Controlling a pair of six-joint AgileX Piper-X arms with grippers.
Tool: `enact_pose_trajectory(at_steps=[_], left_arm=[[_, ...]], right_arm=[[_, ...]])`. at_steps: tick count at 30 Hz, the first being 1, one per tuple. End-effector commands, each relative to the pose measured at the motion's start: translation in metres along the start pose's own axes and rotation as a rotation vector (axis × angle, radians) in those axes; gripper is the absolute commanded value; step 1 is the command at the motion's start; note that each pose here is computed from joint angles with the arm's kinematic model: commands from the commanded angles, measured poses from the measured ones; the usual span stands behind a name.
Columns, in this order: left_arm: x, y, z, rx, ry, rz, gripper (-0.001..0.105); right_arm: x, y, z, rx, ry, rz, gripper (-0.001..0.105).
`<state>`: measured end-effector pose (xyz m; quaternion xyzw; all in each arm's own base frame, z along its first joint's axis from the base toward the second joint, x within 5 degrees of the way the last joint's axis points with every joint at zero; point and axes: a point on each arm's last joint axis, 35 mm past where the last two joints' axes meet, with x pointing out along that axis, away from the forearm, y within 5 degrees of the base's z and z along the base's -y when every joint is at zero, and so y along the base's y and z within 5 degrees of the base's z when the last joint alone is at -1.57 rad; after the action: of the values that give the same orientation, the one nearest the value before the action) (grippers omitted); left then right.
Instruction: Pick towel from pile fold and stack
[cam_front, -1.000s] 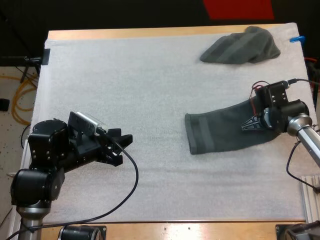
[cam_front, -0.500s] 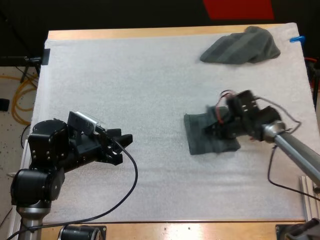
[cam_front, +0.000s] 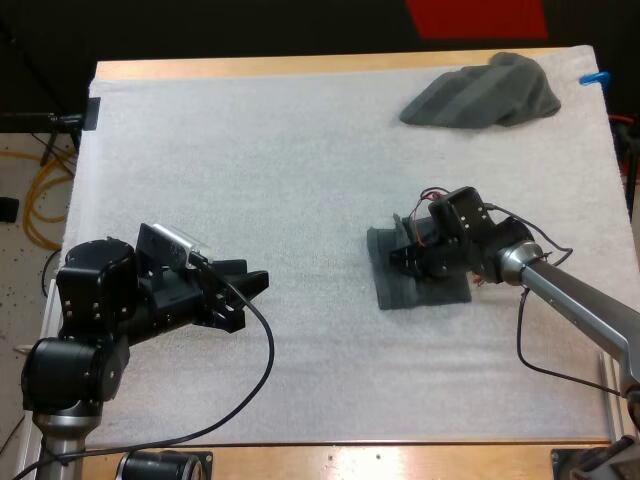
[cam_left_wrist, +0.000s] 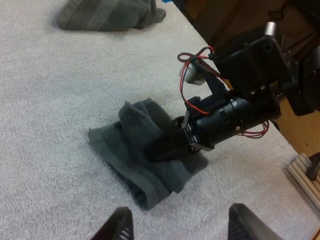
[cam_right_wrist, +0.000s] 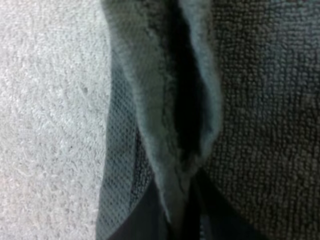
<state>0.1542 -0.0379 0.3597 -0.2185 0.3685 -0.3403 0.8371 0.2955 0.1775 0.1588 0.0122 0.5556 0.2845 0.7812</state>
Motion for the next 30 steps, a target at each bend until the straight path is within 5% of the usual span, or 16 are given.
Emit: enact_pose_trajectory(at_steps=[1, 5, 12, 25, 28, 30], left_arm=[[-0.002, -0.002, 0.001, 0.0, -0.004, -0.014, 0.042], [-0.002, -0.002, 0.001, 0.0, -0.004, -0.014, 0.042], [-0.002, -0.002, 0.001, 0.0, -0.004, -0.014, 0.042], [-0.002, -0.003, 0.009, 0.042, -0.061, -0.013, 0.042], [-0.002, -0.003, 0.007, 0.031, -0.053, -0.011, 0.053], [-0.001, -0.001, 0.007, 0.002, -0.059, 0.024, 0.071]], right_arm=[[-0.001, 0.002, 0.002, -0.003, -0.008, 0.021, 0.0], [-0.001, 0.003, 0.001, -0.007, -0.001, 0.067, 0.006], [-0.002, 0.009, 0.001, -0.012, 0.019, 0.216, 0.059], [-0.051, 0.025, 0.009, -0.154, -0.108, 0.232, 0.062], [-0.077, 0.033, 0.011, -0.204, -0.177, 0.218, 0.062], [-0.097, 0.039, 0.01, -0.243, -0.229, 0.221, 0.062]])
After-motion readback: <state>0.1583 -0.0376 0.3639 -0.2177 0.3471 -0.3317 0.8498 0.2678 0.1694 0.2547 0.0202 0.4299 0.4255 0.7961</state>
